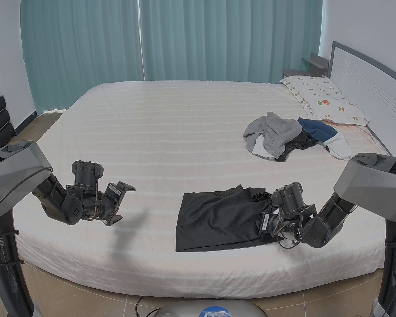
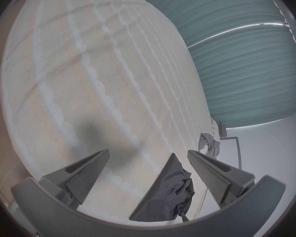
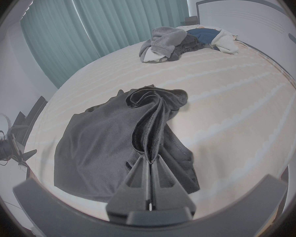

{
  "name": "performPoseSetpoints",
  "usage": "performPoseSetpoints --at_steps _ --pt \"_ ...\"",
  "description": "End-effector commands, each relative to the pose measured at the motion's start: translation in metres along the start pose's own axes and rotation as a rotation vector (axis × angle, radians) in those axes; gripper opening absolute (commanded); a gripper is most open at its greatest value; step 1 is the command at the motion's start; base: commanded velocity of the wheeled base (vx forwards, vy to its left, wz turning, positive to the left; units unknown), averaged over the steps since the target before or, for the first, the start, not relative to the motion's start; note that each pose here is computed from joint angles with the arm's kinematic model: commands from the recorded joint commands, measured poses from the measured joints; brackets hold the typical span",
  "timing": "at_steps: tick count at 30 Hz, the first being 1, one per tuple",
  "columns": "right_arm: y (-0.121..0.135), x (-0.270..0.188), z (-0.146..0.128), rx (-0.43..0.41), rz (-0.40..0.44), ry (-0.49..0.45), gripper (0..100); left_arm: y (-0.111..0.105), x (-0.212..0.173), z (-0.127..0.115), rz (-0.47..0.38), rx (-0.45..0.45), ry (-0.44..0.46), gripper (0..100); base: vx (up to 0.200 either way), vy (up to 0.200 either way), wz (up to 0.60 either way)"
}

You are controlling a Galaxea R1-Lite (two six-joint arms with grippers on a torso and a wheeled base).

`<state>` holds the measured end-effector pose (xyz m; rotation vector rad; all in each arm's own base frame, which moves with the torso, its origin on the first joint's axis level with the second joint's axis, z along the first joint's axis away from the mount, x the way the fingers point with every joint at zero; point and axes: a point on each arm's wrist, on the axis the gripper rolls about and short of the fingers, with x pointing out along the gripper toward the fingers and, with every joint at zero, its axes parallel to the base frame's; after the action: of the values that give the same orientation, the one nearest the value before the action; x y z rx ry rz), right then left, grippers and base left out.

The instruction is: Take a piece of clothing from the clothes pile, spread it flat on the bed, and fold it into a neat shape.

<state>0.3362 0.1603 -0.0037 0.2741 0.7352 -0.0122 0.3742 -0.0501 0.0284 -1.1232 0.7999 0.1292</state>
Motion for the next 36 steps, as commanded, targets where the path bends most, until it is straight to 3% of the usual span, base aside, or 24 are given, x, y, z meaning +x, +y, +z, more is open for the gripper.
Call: performPoseSetpoints --at_steps 1,5,11,16,17,21,27,30,36 --pt "-0.010 -0.015 0.004 0.017 -0.001 0.003 0 0.000 0.001 0.000 0.002 -0.001 0.000 100 0.000 0.000 0.00" --pt "-0.027 -0.012 0.002 0.037 -0.009 0.023 0 0.000 0.001 0.000 0.002 -0.002 0.000 100 0.000 0.000 0.00" --pt "-0.046 -0.015 -0.003 0.066 0.071 0.061 0 0.000 0.001 0.000 0.002 -0.001 0.000 100 0.000 0.000 0.00" --pt "-0.061 -0.014 -0.012 0.028 0.102 0.098 0 0.000 0.001 0.000 0.001 -0.001 -0.001 100 0.000 0.000 0.00" --pt "-0.062 -0.013 -0.013 0.029 0.102 0.097 100 0.000 0.001 0.000 0.002 -0.001 0.000 100 0.000 0.000 0.00" --pt "-0.069 -0.011 -0.011 0.045 0.105 0.057 100 0.001 0.001 0.000 0.005 -0.001 -0.003 100 0.000 0.000 0.00" --pt "-0.084 -0.021 0.023 0.104 0.115 -0.077 100 0.002 0.002 0.000 0.006 -0.002 -0.002 100 0.000 0.000 0.00" --pt "-0.077 -0.027 0.058 0.160 0.237 -0.155 100 0.001 0.002 -0.001 0.006 -0.001 -0.002 100 0.000 0.000 0.00" --pt "-0.052 -0.018 0.067 0.380 0.357 -0.135 100 0.001 0.004 -0.001 0.004 0.005 -0.032 100 0.000 0.000 0.00"
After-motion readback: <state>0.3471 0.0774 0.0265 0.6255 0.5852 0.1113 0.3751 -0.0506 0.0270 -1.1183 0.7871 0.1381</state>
